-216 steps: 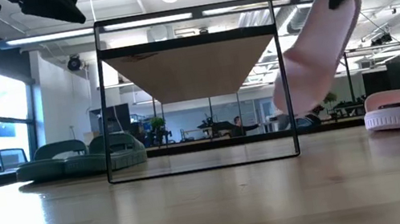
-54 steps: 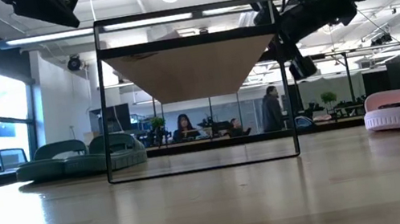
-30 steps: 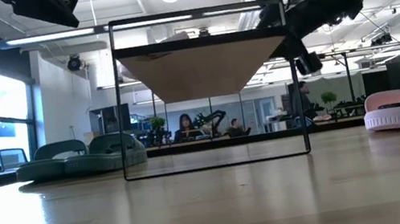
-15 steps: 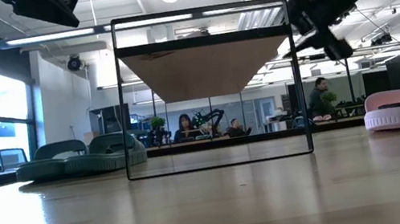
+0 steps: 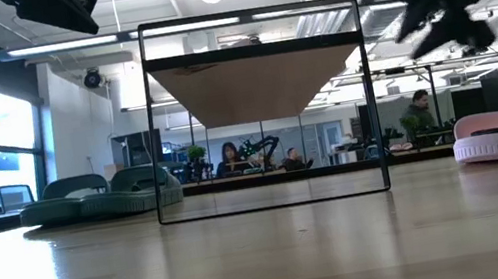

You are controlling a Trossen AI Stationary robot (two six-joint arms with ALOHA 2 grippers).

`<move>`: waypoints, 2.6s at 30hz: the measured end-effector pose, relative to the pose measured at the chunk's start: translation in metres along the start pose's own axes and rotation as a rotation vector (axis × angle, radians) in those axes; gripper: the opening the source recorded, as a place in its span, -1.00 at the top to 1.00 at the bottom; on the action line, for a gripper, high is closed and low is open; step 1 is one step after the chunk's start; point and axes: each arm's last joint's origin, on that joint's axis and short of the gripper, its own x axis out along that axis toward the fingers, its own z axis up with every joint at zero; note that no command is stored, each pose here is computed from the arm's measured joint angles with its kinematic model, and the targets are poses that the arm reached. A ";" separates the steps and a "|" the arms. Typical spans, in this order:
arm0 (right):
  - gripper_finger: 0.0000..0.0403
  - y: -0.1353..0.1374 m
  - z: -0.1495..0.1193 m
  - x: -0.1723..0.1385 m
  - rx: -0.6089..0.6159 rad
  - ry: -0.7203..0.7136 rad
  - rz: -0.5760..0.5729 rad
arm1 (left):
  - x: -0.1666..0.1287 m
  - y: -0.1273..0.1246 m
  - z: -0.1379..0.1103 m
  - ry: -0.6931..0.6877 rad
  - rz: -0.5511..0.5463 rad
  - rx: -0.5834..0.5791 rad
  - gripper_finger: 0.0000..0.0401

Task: Pick and place slides into the shelf
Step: Put the pink slide on the shelf

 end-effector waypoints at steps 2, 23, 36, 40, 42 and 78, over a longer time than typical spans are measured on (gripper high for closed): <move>0.20 0.000 -0.004 -0.010 -0.085 0.036 -0.118 | 0.000 0.000 0.000 0.000 0.000 0.000 1.00; 0.20 0.022 -0.017 0.012 -0.354 0.289 -0.850 | 0.000 0.000 0.000 0.003 0.007 0.000 1.00; 0.20 0.032 -0.030 0.056 -0.432 0.349 -0.971 | 0.000 0.000 0.000 0.003 0.007 0.000 1.00; 0.20 0.033 -0.035 0.071 -0.468 0.363 -1.009 | 0.000 0.000 0.000 0.003 0.007 0.000 1.00; 0.20 0.032 -0.038 0.077 -0.493 0.373 -1.043 | 0.000 0.000 0.000 0.003 0.007 0.000 1.00; 0.20 -0.027 -0.059 0.111 -0.425 0.368 -1.318 | 0.000 0.000 0.000 0.002 0.007 0.019 1.00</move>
